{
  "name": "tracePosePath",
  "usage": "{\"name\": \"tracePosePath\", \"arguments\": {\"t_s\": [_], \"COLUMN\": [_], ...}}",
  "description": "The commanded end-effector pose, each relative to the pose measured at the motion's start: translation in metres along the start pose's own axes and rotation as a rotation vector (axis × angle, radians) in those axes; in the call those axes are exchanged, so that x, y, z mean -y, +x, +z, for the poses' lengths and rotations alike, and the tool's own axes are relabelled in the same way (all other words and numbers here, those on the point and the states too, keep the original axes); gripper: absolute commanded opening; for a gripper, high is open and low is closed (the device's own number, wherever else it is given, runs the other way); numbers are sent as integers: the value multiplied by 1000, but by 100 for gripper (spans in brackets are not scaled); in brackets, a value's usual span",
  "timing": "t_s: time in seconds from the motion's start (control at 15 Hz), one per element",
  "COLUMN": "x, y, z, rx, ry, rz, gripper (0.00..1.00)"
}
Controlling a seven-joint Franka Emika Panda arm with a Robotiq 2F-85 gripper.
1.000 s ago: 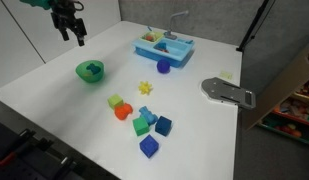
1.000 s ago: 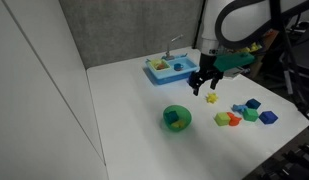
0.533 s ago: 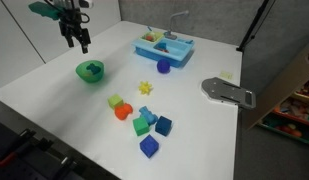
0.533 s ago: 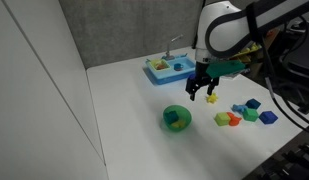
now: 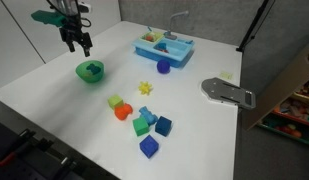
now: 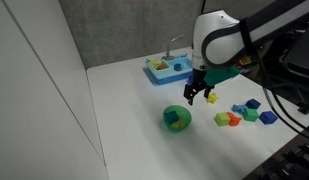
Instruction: Move the green object from the bowl to the table
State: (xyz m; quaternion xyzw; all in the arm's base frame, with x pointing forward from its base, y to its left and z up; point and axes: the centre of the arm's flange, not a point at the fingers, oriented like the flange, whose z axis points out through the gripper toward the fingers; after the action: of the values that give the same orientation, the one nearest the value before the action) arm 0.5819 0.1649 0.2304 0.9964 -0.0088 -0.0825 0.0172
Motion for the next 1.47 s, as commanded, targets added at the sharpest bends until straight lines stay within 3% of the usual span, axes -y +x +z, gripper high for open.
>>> {"name": "tracePosePath", "arguments": {"t_s": [0.0,0.73,1.4], "x": [14,41,58], "y": [15,59,81], "z": [26,75,116], "rx": [-39,-156,-136], "ry": [-16,36,76], "rz": [-98,-300,-403], "gripper": [100,100,100]}}
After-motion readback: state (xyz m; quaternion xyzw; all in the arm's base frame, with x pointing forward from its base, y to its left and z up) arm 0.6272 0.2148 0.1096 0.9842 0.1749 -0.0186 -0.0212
